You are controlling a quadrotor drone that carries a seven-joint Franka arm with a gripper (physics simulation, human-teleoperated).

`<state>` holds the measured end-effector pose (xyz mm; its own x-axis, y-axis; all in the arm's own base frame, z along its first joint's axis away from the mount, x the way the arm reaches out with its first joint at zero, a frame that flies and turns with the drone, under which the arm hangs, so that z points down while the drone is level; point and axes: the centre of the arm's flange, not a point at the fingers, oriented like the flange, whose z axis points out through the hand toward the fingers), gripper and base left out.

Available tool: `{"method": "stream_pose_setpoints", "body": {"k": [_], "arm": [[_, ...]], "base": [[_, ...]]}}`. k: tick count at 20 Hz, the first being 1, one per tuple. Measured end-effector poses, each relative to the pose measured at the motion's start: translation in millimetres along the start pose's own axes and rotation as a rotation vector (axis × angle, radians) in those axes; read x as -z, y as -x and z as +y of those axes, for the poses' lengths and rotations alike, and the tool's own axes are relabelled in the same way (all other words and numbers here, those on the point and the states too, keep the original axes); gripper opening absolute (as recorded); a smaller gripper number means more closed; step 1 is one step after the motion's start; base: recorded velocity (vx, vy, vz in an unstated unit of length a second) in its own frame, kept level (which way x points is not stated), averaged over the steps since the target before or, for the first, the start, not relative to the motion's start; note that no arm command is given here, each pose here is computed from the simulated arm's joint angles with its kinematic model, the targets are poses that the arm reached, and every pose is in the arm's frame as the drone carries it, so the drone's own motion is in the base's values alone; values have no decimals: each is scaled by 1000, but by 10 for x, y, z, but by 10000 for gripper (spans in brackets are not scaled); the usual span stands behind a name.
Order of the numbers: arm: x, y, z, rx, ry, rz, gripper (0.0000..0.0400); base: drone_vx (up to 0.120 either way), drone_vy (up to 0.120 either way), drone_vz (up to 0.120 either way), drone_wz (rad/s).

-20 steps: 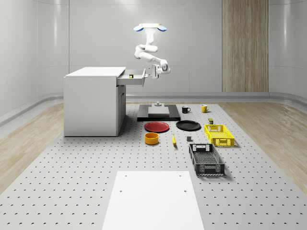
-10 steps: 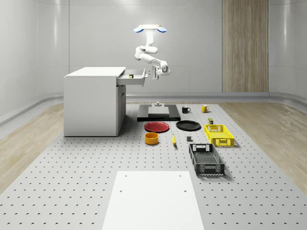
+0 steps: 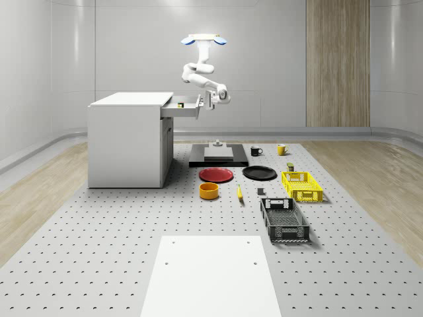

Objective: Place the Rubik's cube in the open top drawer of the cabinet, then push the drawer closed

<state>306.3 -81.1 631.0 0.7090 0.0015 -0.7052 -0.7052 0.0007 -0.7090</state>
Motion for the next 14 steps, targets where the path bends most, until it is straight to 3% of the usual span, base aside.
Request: {"method": "stream_pose_setpoints", "body": {"k": [5,7,14], "arm": [[-224,1,0,-2,0,1,107],[-397,-161,-112,44,-5,0,97],[-731,-50,-37,12,-1,0,104]], "base": [[0,0,0,0],[0,0,0,0],[0,0,0,0]]}}
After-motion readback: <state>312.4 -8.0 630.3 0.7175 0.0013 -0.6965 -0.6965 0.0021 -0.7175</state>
